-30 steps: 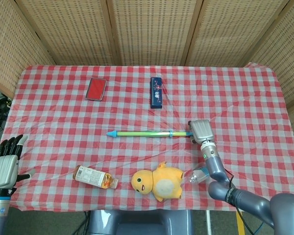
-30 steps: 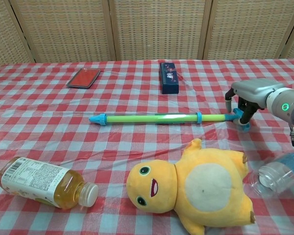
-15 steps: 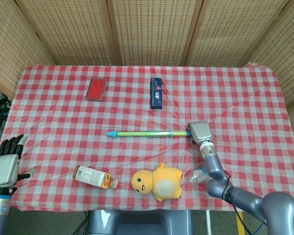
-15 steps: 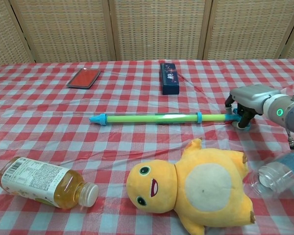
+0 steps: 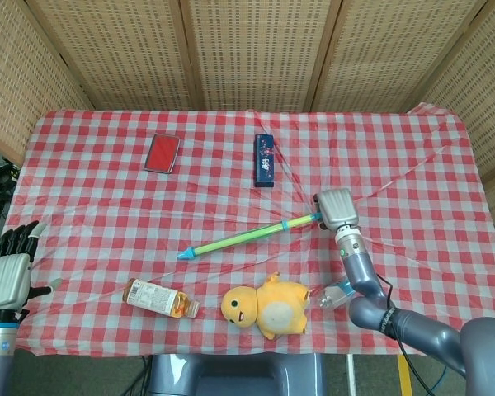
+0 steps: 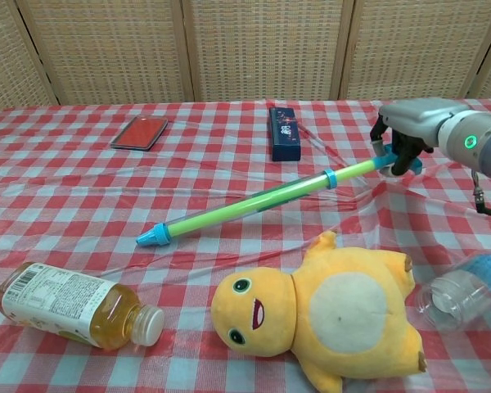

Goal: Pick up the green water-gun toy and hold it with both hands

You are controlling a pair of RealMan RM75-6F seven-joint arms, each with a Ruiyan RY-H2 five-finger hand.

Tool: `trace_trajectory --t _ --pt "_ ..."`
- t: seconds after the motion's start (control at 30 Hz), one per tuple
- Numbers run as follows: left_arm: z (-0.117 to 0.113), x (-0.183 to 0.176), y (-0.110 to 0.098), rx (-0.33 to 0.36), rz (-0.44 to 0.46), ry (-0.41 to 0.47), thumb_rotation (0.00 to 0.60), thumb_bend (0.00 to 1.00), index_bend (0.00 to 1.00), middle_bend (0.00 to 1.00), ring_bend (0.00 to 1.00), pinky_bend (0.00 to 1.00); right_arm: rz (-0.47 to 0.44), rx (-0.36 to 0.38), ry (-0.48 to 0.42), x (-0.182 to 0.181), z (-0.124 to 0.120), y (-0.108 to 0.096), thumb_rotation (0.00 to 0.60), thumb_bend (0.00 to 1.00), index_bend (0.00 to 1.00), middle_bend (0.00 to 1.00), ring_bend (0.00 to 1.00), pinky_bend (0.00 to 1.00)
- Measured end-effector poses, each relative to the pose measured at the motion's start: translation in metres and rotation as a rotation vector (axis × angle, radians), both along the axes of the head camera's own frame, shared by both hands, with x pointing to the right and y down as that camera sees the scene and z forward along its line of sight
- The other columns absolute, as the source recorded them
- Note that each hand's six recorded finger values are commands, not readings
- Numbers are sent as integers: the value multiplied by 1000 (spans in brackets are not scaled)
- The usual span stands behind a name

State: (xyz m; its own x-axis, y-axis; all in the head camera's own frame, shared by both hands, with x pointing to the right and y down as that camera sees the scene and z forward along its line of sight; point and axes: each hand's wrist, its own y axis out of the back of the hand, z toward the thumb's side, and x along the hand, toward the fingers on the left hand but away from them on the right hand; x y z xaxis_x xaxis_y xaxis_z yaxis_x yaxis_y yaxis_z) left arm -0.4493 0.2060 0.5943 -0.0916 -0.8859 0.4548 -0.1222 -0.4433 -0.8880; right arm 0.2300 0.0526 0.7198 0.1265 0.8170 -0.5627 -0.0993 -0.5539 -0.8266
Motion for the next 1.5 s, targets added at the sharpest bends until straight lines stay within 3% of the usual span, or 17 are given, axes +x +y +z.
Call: trace_trajectory --t 0.4,0.8,1.03,1.1,1.23,1.37,1.5 --pt "-23 4 -33 37 14 -5 600 74 0 0 0 0 13 78 3 -17 -51 -31 600 512 776 1000 1000 769" --pt "-30 18 -81 45 73 -78 600 86 70 0 0 0 66 116 46 -31 -56 -38 600 532 798 1000 1000 769" --pt "-19 30 -106 0 75 -76 600 90 122 9 12 8 103 121 42 -43 -55 -41 600 530 798 1000 1000 769" --pt "-15 36 -116 -12 81 -74 600 106 143 90 88 72 107 119 43 -43 -54 -42 600 529 798 1000 1000 769" --pt "-9 47 -135 -20 98 -76 600 143 228 400 363 314 112 118 49 -42 -52 -45 600 527 798 1000 1000 769" --pt "-1 58 -151 -39 104 -51 600 151 409 675 588 491 120 118 52 -41 -49 -48 600 528 798 1000 1000 769" --pt "7 72 -168 -71 109 -14 600 154 512 797 695 575 127 118 52 -41 -47 -53 600 527 798 1000 1000 769"
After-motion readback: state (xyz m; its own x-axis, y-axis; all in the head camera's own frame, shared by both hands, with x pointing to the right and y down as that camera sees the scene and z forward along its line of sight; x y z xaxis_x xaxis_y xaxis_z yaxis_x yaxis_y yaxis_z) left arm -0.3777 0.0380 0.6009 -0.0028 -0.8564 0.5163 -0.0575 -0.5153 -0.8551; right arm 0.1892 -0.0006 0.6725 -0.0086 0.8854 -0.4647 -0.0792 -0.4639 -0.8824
